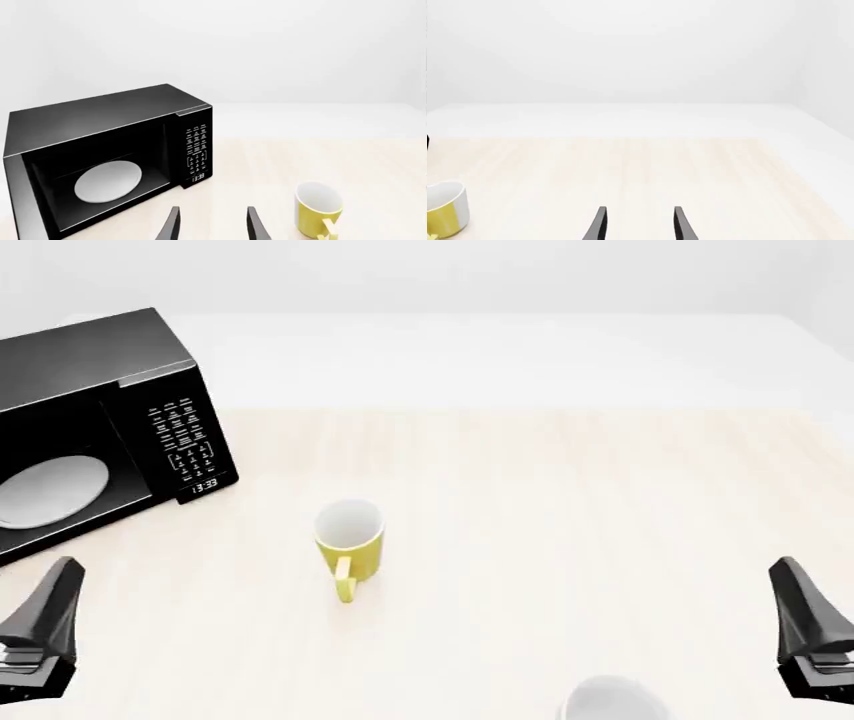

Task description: Put the yellow and white mug in the microwave and close it.

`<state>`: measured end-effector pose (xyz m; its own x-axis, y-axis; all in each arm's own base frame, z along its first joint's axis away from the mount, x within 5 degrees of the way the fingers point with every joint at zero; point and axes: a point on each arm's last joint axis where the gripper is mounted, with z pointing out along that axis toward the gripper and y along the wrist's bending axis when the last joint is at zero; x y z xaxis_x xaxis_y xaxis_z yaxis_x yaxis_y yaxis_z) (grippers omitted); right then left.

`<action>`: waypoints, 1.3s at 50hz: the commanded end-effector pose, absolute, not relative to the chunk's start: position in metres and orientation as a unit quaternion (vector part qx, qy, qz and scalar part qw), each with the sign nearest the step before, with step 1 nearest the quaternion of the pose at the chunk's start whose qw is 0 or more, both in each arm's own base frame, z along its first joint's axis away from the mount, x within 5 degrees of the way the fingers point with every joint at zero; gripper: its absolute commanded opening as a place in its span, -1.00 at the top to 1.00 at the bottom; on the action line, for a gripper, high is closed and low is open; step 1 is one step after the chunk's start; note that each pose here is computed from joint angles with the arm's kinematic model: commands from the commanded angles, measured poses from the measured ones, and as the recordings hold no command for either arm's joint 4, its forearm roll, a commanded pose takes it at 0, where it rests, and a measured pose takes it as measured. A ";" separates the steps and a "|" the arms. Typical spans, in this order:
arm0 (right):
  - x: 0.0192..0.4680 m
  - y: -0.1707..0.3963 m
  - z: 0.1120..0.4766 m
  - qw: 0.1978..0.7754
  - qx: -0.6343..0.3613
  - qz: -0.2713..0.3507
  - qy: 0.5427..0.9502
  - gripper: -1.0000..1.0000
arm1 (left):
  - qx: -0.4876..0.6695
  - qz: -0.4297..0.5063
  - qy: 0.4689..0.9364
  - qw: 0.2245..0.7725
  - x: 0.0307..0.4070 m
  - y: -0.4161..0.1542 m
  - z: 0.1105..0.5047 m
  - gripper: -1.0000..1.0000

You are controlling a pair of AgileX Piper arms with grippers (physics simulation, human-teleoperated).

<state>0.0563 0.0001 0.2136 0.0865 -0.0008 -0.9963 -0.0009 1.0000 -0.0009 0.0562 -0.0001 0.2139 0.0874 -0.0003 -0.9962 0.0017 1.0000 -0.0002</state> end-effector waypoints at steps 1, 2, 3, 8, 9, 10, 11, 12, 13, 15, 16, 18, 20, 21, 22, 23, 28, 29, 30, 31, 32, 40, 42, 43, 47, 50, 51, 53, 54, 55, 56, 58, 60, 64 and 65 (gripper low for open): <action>0.057 0.000 0.214 0.737 0.000 0.000 0.676 -1.00 | 0.003 -0.002 0.676 0.737 0.056 0.000 0.215 -1.00; 0.057 0.000 0.214 0.737 -0.003 0.000 0.676 -1.00 | 0.005 -0.002 0.676 0.737 0.056 -0.001 0.215 -1.00; 0.057 0.000 0.214 0.737 0.000 0.000 0.676 -1.00 | 0.008 0.000 0.675 0.737 0.056 -0.001 0.215 -1.00; 0.057 0.000 0.214 0.737 -0.002 0.000 0.676 -1.00 | 0.009 0.001 0.676 0.737 0.057 -0.001 0.215 -1.00; 0.057 0.000 0.214 0.737 -0.001 0.000 0.676 -1.00 | 0.009 0.002 0.676 0.737 0.057 -0.001 0.215 -1.00; 0.057 0.000 0.214 0.737 -0.002 0.000 0.676 -1.00 | 0.016 0.008 0.679 0.734 0.058 -0.001 0.214 -1.00; 0.057 0.000 0.214 0.736 -0.003 0.000 0.676 -1.00 | 0.022 0.013 0.679 0.734 0.058 -0.001 0.214 -1.00; 0.057 0.000 0.214 0.736 -0.003 0.000 0.676 -1.00 | 0.022 0.013 0.679 0.734 0.058 -0.001 0.214 -1.00; 0.057 0.000 0.214 0.737 -0.002 0.000 0.676 -1.00 | 0.021 0.012 0.680 0.733 0.059 -0.001 0.214 -1.00; 0.057 0.000 0.214 0.737 -0.003 0.000 0.676 -1.00 | 0.015 0.002 0.678 0.735 0.057 -0.001 0.215 -1.00; 0.057 0.000 0.214 0.737 -0.002 0.000 0.676 -1.00 | 0.019 0.003 0.679 0.734 0.057 -0.001 0.216 -1.00; 0.057 0.000 0.214 0.737 -0.003 0.000 0.676 -1.00 | 0.020 0.000 0.677 0.736 0.056 -0.002 0.217 -1.00; 0.057 0.000 0.214 0.737 -0.002 0.000 0.676 -1.00 | 0.029 -0.005 0.677 0.736 0.055 -0.003 0.220 -1.00; 0.057 0.000 0.214 0.737 -0.002 0.000 0.676 -1.00 | 0.033 -0.008 0.677 0.735 0.055 -0.003 0.222 -1.00; 0.057 0.000 0.214 0.737 -0.002 0.000 0.676 -1.00 | 0.037 -0.011 0.677 0.735 0.054 -0.004 0.224 -1.00; 0.057 0.000 0.214 0.737 -0.002 0.000 0.676 -1.00 | 0.044 -0.016 0.675 0.736 0.053 -0.005 0.227 -1.00; 0.057 0.000 0.214 0.737 -0.002 0.000 0.676 -1.00 | 0.060 -0.024 0.676 0.734 0.051 -0.006 0.233 -1.00; 0.057 0.000 0.214 0.737 -0.002 0.000 0.676 -1.00 | 0.062 -0.026 0.677 0.733 0.051 -0.007 0.233 -1.00; 0.057 0.000 0.214 0.737 -0.002 0.000 0.676 -1.00 | 0.065 -0.027 0.677 0.732 0.051 -0.007 0.234 -1.00; 0.057 0.000 0.214 0.737 -0.002 0.000 0.676 -1.00 | 0.066 -0.030 0.677 0.732 0.051 -0.007 0.236 -1.00; 0.057 0.000 0.214 0.737 -0.002 0.000 0.676 -1.00 | 0.067 -0.032 0.678 0.731 0.050 -0.007 0.237 -1.00; 0.057 0.000 0.214 0.737 -0.002 0.000 0.676 -1.00 | 0.081 -0.052 0.690 0.717 0.047 -0.009 0.245 -1.00; 0.057 0.000 0.214 0.737 -0.002 0.000 0.676 -1.00 | 0.084 -0.052 0.690 0.717 0.047 -0.009 0.248 -1.00; 0.057 0.000 0.214 0.737 -0.002 0.000 0.676 -1.00 | 0.088 -0.056 0.694 0.713 0.046 -0.009 0.251 -1.00; 0.057 0.000 0.214 0.736 -0.002 0.000 0.676 -1.00 | 0.106 -0.063 0.701 0.703 0.045 -0.011 0.255 -1.00; 0.057 0.000 0.214 0.736 -0.002 0.000 0.676 -1.00 | 0.107 -0.070 0.709 0.693 0.045 -0.012 0.260 -1.00; 0.057 0.000 0.214 0.736 -0.002 0.000 0.677 -1.00 | 0.109 -0.071 0.713 0.689 0.046 -0.012 0.261 -1.00; 0.057 0.000 0.214 0.736 -0.002 0.000 0.677 -1.00 | 0.112 -0.074 0.714 0.687 0.045 -0.012 0.263 -1.00; 0.057 0.000 0.214 0.736 -0.002 0.000 0.677 -1.00 | 0.113 -0.075 0.717 0.684 0.046 -0.013 0.264 -1.00; 0.057 0.000 0.214 0.736 -0.002 0.000 0.677 -1.00 | 0.113 -0.076 0.717 0.683 0.046 -0.013 0.266 -1.00; 0.057 0.000 0.214 0.736 -0.002 0.000 0.677 -1.00 | 0.113 -0.078 0.720 0.680 0.047 -0.013 0.267 -1.00; 0.057 0.000 0.214 0.736 -0.002 0.000 0.677 -1.00 | 0.126 -0.085 0.720 0.677 0.048 -0.015 0.271 -1.00; 0.057 0.000 0.214 0.736 -0.002 0.000 0.677 -1.00 | 0.128 -0.088 0.722 0.675 0.049 -0.015 0.273 -1.00; 0.057 0.000 0.214 0.736 -0.002 0.000 0.677 -1.00 | 0.130 -0.100 0.727 0.667 0.053 -0.018 0.280 -1.00; 0.057 0.000 0.214 0.736 -0.002 0.000 0.677 -1.00 | 0.133 -0.103 0.729 0.664 0.054 -0.019 0.281 -1.00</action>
<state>0.0567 0.0002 0.2143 0.0847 -0.0030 -0.9964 -0.0031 1.0000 -0.0032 0.0492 -0.0140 0.2676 -0.0408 0.0532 -0.9978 0.2760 0.9603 0.0399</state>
